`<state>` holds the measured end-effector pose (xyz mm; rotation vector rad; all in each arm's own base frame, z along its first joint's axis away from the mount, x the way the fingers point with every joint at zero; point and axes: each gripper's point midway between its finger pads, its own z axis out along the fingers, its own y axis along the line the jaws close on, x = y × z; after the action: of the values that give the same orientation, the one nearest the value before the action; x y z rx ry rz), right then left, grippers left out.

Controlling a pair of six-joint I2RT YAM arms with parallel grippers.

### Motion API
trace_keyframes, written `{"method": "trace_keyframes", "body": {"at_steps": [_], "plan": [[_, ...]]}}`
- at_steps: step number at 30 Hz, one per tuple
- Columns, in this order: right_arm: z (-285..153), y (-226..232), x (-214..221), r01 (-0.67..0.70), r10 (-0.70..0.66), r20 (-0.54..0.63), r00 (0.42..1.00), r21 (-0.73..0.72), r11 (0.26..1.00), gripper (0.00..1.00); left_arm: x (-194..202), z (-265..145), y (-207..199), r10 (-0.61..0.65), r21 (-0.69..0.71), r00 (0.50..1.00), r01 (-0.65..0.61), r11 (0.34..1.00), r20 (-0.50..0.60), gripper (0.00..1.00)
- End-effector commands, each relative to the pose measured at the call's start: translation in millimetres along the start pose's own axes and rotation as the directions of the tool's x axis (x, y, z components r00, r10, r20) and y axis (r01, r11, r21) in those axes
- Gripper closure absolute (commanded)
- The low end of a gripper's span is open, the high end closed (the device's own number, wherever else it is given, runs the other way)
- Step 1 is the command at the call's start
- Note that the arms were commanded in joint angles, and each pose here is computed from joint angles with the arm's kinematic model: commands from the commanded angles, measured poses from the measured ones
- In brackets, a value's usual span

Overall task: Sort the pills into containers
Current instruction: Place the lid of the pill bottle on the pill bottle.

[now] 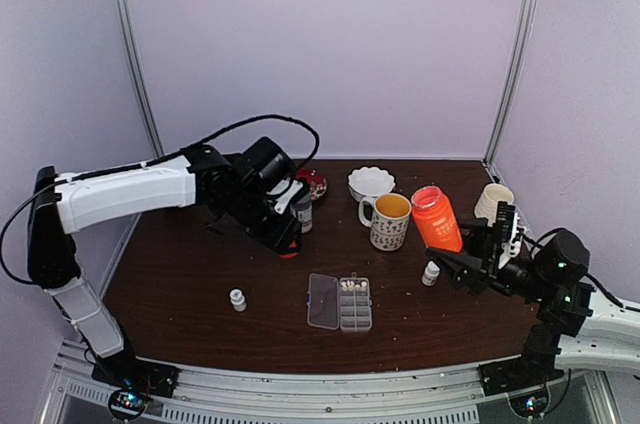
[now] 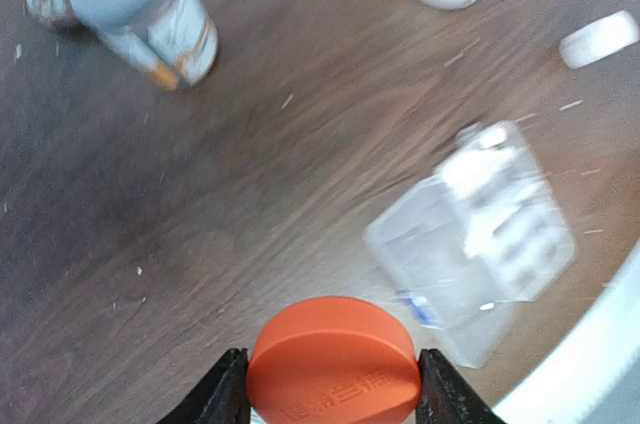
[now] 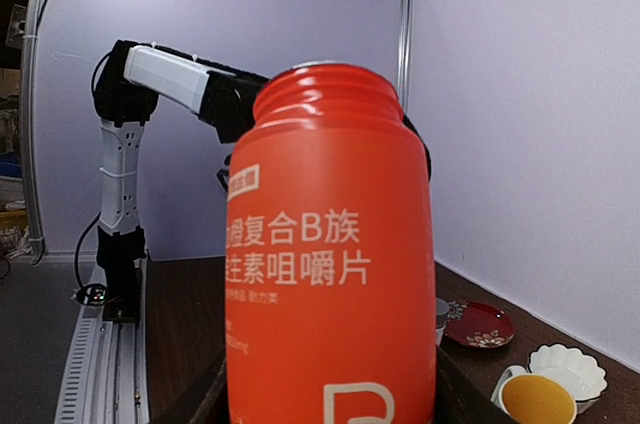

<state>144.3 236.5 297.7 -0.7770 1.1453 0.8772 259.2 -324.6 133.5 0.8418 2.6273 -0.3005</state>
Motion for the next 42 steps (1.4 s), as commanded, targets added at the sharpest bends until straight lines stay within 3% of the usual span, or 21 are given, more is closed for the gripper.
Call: {"method": "trace_keyframes", "body": {"at_steps": [1, 6, 10, 13, 19, 25, 37, 42], "plan": [[11.1, 13.7, -8.9, 0.001, 0.0, 0.008, 1.0, -0.092, 0.996, 1.0, -32.6, -69.7, -43.0, -0.009, 0.26, 0.986, -0.035, 0.965, 0.168, 0.51], [21.7, 23.2, 1.3, -0.009, 0.007, -0.018, 1.0, -0.135, 0.991, 1.0, -54.0, -124.9, -89.4, -0.064, 0.53, 0.946, -0.122, 0.839, 0.319, 0.51], [31.5, 31.6, 8.5, 0.002, -0.012, -0.057, 0.998, -0.171, 0.985, 1.0, -59.6, -153.2, -116.2, -0.127, 0.686, 0.927, -0.163, 0.709, 0.352, 0.54], [37.7, 37.7, 11.1, 0.019, -0.034, -0.073, 0.997, -0.197, 0.98, 1.0, -63.4, -171.1, -131.2, -0.156, 0.753, 0.916, -0.198, 0.627, 0.37, 0.55], [49.0, 38.2, 10.5, 0.039, -0.055, -0.077, 0.996, -0.201, 0.979, 1.0, -66.9, -193.0, -151.3, -0.166, 0.812, 0.905, -0.255, 0.525, 0.392, 0.55], [57.7, 32.6, 15.0, 0.048, -0.067, -0.099, 0.993, -0.177, 0.983, 1.0, -68.2, -195.9, -158.0, -0.169, 0.828, 0.905, -0.266, 0.494, 0.391, 0.55], [53.7, 31.9, 14.3, 0.033, -0.056, -0.128, 0.99, -0.172, 0.985, 1.0, -67.3, -182.6, -185.7, -0.155, 0.815, 0.908, -0.26, 0.518, 0.388, 0.56], [54.4, 30.3, 27.6, 0.044, -0.083, -0.223, 0.971, -0.175, 0.984, 1.0, -63.4, -182.7, -193.7, -0.151, 0.813, 0.909, -0.263, 0.519, 0.39, 0.57]]}}
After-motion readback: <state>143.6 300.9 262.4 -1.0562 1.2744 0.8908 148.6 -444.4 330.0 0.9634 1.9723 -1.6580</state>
